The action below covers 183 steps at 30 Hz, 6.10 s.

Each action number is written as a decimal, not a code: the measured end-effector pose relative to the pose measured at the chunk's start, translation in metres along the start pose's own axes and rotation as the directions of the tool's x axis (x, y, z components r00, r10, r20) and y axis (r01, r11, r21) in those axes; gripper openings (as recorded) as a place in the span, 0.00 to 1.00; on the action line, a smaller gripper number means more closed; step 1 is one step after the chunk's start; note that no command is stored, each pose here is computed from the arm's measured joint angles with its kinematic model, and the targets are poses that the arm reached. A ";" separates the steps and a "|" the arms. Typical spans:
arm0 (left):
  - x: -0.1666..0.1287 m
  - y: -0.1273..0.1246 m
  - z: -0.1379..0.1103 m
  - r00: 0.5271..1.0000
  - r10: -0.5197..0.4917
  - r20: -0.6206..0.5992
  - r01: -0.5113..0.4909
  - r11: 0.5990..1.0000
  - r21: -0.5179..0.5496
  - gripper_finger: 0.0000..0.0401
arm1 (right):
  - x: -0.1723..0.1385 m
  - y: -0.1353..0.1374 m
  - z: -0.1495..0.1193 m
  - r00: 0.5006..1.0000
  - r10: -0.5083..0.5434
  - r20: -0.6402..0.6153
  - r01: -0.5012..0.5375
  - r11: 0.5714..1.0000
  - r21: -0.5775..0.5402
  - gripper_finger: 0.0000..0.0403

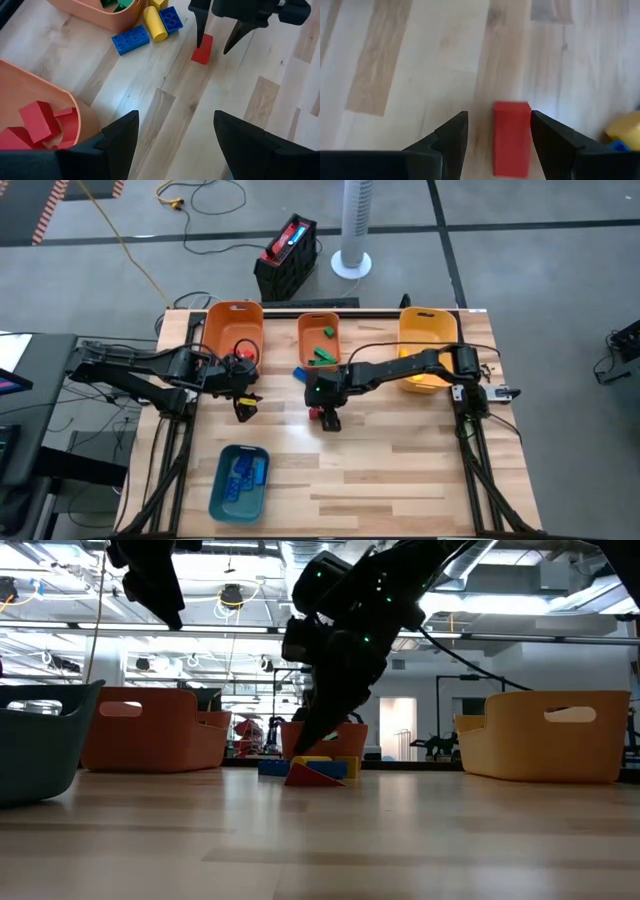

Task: Sort blocks
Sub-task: Put the red block into the left orange bin, then put the blue game piece into the blue bin

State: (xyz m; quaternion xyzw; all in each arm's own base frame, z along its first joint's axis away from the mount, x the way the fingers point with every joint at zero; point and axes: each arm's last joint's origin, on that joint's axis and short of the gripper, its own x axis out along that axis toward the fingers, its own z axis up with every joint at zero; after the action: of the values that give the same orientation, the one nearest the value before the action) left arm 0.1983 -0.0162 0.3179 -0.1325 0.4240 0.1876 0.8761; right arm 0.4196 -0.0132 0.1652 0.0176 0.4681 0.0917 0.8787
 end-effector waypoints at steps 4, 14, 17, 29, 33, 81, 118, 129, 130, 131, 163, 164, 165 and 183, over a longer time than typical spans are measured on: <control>0.000 0.000 0.000 1.000 0.000 0.000 0.000 1.000 0.000 0.63 | 0.003 -0.001 -0.004 1.000 -0.005 0.004 0.005 1.000 0.011 0.55; 0.000 0.000 0.000 1.000 0.000 0.000 0.000 1.000 0.000 0.63 | 0.005 -0.002 -0.005 0.999 -0.022 0.027 0.023 0.999 -0.029 0.58; 0.000 0.000 0.000 1.000 0.001 0.001 -0.001 1.000 0.002 0.63 | 0.004 -0.003 -0.005 0.998 -0.052 0.026 0.053 0.997 -0.055 0.58; 0.000 0.000 0.000 1.000 0.004 0.002 -0.004 1.000 0.006 0.63 | 0.013 -0.006 -0.014 0.993 -0.067 0.094 0.072 0.996 -0.045 0.58; 0.000 0.000 0.000 1.000 0.004 0.002 -0.004 1.000 0.007 0.63 | 0.018 0.000 -0.022 0.995 -0.055 0.086 0.059 0.997 -0.048 0.58; 0.020 -0.030 0.003 0.907 -0.198 0.371 0.175 0.980 0.095 0.63 | -0.123 0.004 0.081 0.693 -0.085 0.716 0.016 0.995 0.102 0.32; 0.012 -0.033 0.021 0.790 -0.209 0.576 0.200 0.977 0.080 0.31 | -0.127 0.035 0.092 0.603 0.002 0.798 -0.103 0.992 0.075 0.39; -0.003 -0.010 0.016 0.813 -0.141 0.564 0.171 0.985 0.000 0.31 | -0.140 0.016 0.083 0.675 -0.051 0.736 -0.098 0.983 0.157 0.56; -0.006 -0.005 0.015 0.819 -0.127 0.560 0.163 0.986 -0.015 0.31 | -0.145 0.013 0.083 0.673 -0.061 0.737 -0.091 0.982 0.165 0.57; -0.009 0.000 0.013 0.826 -0.111 0.552 0.152 0.988 -0.030 0.31 | -0.152 0.010 0.081 0.673 -0.072 0.736 -0.082 0.982 0.172 0.57; 0.041 0.146 -0.028 0.949 -0.005 -0.315 -0.163 0.846 -0.507 0.32 | -0.140 -0.009 0.058 0.845 -0.106 0.525 -0.024 0.972 0.235 0.58; 0.045 0.148 -0.028 0.944 -0.007 -0.330 -0.170 0.847 -0.504 0.32 | -0.141 -0.008 0.057 0.849 -0.107 0.517 -0.022 0.971 0.237 0.58; 0.048 0.151 -0.028 0.938 -0.008 -0.346 -0.178 0.847 -0.502 0.32 | -0.142 -0.008 0.057 0.851 -0.107 0.515 -0.022 0.971 0.239 0.58; 0.046 0.162 -0.010 0.930 -0.002 -0.368 -0.172 0.881 -0.441 0.52 | -0.131 0.002 0.034 0.960 -0.060 0.273 0.017 0.988 0.156 0.58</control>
State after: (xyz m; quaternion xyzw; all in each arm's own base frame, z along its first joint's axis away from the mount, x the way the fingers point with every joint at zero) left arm 0.1460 0.1344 0.2633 -0.3516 0.5241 0.2953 0.7172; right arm 0.3760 -0.0326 0.2919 0.0880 0.3466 0.0352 0.9332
